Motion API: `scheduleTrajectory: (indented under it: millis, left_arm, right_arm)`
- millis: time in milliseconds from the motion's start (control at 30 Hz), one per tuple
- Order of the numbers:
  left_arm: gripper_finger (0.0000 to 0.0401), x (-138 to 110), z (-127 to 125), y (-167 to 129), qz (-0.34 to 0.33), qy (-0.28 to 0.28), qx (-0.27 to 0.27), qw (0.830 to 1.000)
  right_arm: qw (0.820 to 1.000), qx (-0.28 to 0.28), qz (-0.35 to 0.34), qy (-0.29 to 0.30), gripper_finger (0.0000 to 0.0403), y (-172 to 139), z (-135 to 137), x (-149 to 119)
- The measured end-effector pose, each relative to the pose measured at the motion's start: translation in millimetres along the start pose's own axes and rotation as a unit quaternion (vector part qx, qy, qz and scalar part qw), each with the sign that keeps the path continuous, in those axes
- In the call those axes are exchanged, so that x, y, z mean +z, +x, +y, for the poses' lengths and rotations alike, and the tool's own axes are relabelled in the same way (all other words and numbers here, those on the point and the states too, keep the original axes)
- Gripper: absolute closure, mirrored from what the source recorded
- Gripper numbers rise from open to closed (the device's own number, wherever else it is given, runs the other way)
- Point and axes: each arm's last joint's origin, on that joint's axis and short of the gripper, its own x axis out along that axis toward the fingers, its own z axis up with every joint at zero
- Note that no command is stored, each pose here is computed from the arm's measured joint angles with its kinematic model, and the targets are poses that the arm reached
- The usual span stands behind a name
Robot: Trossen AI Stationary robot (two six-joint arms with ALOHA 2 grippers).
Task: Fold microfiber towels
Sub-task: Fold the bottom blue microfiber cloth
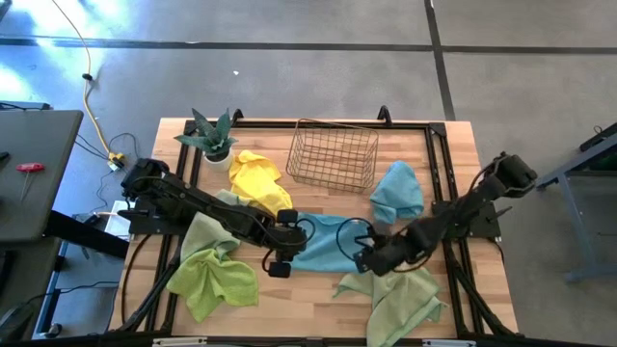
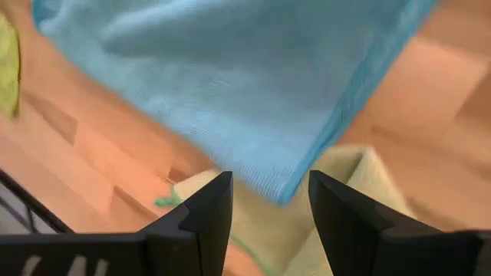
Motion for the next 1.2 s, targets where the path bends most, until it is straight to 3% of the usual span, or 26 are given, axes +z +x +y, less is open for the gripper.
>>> scheduleTrajectory:
  millis: [100,233,400,533,800,1067,1200]
  left_arm:
    - [0.0275,-1,1,5,0.006,-0.001,0.003,1.000]
    - [0.0275,-3,2,19,0.020,-0.002,0.011,1.000]
    - [0.0275,-8,3,35,0.041,-0.001,0.015,0.999]
    - [0.0275,-11,2,44,0.056,0.005,0.016,0.998]
    - [0.0275,-12,6,48,0.065,0.017,0.010,0.998]
    - [0.0275,-14,13,50,0.067,0.013,0.014,0.998]
    - [0.0275,-27,13,58,0.072,0.000,-0.007,0.997]
  right_arm:
    - [0.998,-0.006,0.002,0.058,0.0238,9,0,-11]
    - [0.996,-0.003,-0.002,0.092,0.0238,25,2,-22]
    - [0.995,0.015,-0.011,0.102,0.0238,40,6,-26]
    - [0.994,-0.006,-0.017,0.108,0.0238,48,3,-27]
    - [0.994,0.020,-0.014,0.105,0.0238,39,6,-32]
    - [0.990,-0.019,-0.052,0.131,0.0238,38,-5,-32]
    - [0.989,-0.023,-0.066,0.133,0.0238,38,-6,-28]
